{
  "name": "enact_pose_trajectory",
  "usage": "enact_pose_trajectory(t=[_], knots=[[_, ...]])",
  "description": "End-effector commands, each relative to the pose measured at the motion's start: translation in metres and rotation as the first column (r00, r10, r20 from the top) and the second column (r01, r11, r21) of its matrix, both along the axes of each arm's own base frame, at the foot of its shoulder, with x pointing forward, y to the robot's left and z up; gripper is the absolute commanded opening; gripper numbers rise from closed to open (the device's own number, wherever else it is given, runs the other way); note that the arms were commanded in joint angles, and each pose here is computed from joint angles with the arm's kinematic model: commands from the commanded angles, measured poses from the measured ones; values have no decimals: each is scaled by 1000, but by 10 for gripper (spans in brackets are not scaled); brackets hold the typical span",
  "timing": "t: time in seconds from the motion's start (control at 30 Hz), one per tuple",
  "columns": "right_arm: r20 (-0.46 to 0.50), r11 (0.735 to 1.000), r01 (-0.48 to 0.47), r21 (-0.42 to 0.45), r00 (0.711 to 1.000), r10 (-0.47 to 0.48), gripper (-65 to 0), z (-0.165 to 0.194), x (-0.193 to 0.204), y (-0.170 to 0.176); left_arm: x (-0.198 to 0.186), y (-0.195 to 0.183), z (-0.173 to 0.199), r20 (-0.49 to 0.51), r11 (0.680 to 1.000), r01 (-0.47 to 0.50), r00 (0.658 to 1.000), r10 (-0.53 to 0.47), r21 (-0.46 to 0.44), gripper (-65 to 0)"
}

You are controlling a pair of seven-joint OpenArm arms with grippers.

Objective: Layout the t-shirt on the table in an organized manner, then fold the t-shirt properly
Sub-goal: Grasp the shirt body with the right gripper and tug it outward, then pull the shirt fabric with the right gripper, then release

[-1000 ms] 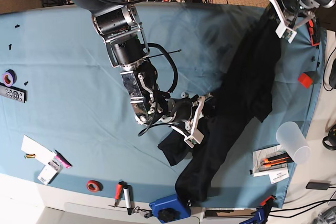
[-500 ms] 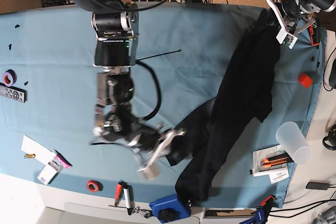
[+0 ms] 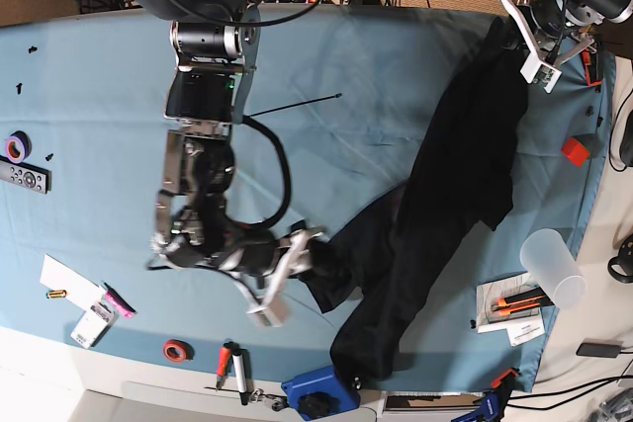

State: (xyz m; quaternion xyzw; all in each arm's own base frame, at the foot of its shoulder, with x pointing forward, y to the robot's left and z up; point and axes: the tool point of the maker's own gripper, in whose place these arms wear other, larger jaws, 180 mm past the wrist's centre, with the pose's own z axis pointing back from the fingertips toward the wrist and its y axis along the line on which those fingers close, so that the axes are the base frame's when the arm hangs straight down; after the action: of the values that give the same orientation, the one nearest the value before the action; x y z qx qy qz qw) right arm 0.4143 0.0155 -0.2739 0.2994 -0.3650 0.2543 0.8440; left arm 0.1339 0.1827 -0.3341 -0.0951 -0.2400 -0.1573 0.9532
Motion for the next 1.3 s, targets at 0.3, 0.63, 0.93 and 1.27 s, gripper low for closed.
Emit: enact_pose_trajectory(t=[0.3, 0.63, 0.93, 1.27], knots=[[111, 970, -64, -234, 990, 92, -392, -64, -4, 82, 4, 0, 6, 29, 1000, 8, 1000, -8, 3, -650], [101, 946, -94, -310, 986, 131, -606, -108, -14, 89, 6, 0, 7, 37, 1000, 8, 999, -8, 1, -650], [294, 953, -3, -304, 951, 97, -650, -18, 11, 85, 6, 0, 7, 38, 1000, 7, 999, -7, 1, -650], [347, 964, 236, -121, 920, -182, -650, 77, 27, -1, 6, 0, 7, 38, 1000, 7, 999, -8, 1, -650]])
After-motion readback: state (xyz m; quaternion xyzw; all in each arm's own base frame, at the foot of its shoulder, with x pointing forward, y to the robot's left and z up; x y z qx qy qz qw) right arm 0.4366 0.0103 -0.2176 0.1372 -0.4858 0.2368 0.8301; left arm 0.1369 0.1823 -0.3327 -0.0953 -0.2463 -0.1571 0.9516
